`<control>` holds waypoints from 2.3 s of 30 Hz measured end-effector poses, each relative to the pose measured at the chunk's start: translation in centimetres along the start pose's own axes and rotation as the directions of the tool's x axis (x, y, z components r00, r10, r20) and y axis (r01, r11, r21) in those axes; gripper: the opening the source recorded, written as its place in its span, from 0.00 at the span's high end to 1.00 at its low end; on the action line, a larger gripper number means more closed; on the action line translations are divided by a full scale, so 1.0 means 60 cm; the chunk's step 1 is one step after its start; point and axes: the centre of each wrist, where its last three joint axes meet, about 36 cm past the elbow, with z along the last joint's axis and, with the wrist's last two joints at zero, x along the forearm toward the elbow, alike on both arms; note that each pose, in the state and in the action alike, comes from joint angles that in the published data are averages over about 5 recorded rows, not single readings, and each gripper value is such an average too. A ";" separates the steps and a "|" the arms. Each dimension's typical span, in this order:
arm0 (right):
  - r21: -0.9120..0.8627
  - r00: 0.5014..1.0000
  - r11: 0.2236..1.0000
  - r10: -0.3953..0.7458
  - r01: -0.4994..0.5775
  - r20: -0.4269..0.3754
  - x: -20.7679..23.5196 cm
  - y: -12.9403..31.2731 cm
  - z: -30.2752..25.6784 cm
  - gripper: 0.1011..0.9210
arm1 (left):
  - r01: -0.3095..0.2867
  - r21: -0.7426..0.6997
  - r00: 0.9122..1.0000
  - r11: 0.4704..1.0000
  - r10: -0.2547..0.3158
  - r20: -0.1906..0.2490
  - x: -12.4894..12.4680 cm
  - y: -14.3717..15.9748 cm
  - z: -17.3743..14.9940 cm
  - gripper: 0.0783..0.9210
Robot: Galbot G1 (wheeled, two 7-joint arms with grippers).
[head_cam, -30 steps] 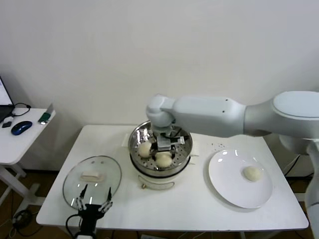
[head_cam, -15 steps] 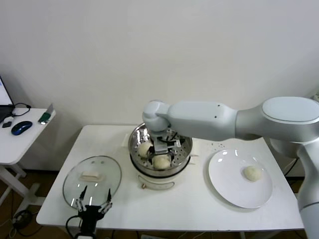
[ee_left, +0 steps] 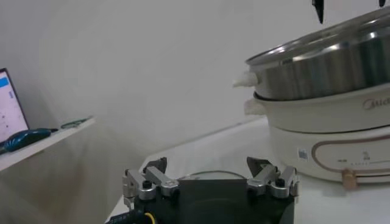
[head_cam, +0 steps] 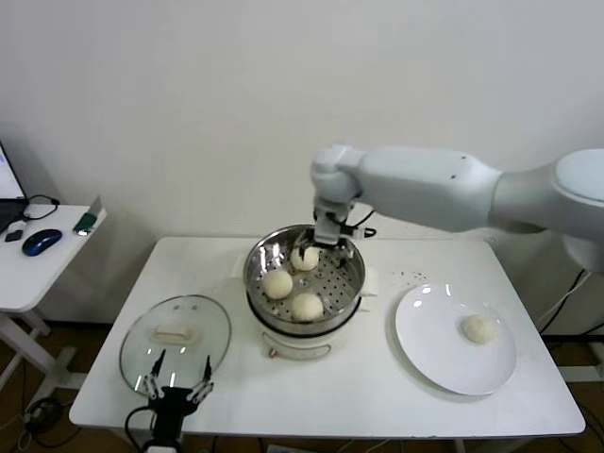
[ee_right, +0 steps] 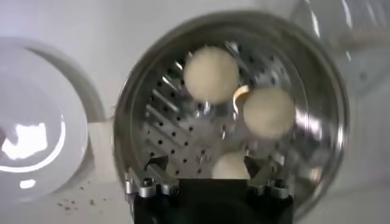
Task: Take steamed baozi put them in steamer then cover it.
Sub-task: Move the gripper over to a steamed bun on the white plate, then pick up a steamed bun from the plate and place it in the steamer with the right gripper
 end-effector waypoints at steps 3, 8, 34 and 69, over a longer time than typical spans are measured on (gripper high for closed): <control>-0.229 0.999 0.972 0.045 -0.044 -0.004 0.015 0.056 0.042 0.12 | -0.001 0.002 1.000 1.000 0.001 0.000 0.001 0.000 0.000 0.12; -0.535 0.997 0.842 0.069 -0.074 -0.029 0.025 0.167 0.106 0.12 | -0.005 0.002 1.000 1.000 0.005 0.001 0.001 0.001 -0.001 0.12; -0.879 0.985 0.467 -0.171 0.099 0.020 -0.200 0.591 0.171 0.12 | 0.017 0.000 0.999 1.000 -0.017 -0.043 0.021 -0.002 0.009 0.12; -0.909 0.986 0.407 -0.164 0.087 0.021 -0.231 0.593 0.186 0.28 | 0.013 0.016 0.998 1.000 -0.012 -0.055 0.034 -0.010 0.012 0.12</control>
